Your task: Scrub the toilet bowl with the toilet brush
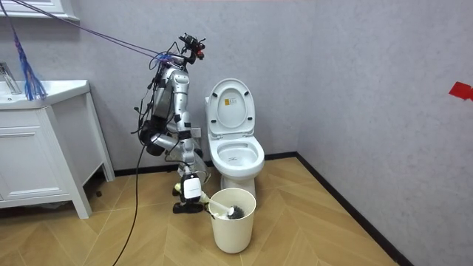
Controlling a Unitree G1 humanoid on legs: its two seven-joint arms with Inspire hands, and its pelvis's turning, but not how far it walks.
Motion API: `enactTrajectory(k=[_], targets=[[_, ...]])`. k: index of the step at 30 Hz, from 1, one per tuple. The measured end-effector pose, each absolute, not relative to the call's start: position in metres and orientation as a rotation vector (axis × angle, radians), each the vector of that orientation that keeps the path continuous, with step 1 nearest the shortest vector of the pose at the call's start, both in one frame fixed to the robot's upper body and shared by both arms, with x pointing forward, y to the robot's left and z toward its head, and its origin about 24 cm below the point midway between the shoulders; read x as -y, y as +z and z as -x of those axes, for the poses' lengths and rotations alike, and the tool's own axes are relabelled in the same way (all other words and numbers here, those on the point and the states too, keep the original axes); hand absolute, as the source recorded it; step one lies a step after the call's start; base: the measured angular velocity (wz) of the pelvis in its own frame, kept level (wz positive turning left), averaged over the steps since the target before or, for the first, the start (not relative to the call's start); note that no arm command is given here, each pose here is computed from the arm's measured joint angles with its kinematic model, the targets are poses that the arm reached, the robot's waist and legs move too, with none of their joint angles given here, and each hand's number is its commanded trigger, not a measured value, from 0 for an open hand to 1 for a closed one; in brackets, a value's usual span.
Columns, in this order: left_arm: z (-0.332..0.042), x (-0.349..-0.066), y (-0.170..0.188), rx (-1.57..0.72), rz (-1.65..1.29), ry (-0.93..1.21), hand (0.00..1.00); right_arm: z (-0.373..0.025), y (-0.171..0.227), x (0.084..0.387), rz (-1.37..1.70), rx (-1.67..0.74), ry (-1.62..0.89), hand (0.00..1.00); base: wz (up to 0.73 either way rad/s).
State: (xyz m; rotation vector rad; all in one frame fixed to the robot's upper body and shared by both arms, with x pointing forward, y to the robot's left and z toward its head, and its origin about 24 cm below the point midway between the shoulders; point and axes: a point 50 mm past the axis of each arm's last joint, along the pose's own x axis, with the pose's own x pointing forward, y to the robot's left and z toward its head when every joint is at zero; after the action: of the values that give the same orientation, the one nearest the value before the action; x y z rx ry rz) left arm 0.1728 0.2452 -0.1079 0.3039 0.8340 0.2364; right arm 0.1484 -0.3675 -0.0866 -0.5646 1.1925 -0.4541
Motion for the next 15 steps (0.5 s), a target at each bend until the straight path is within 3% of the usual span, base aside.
enactTrajectory(k=[15], targets=[[-0.168,-0.245,-0.108,-0.794,-0.275,0.272,0.00,-0.142,-0.117,0.321,-0.100,-1.118,-0.673,1.00,-0.05]])
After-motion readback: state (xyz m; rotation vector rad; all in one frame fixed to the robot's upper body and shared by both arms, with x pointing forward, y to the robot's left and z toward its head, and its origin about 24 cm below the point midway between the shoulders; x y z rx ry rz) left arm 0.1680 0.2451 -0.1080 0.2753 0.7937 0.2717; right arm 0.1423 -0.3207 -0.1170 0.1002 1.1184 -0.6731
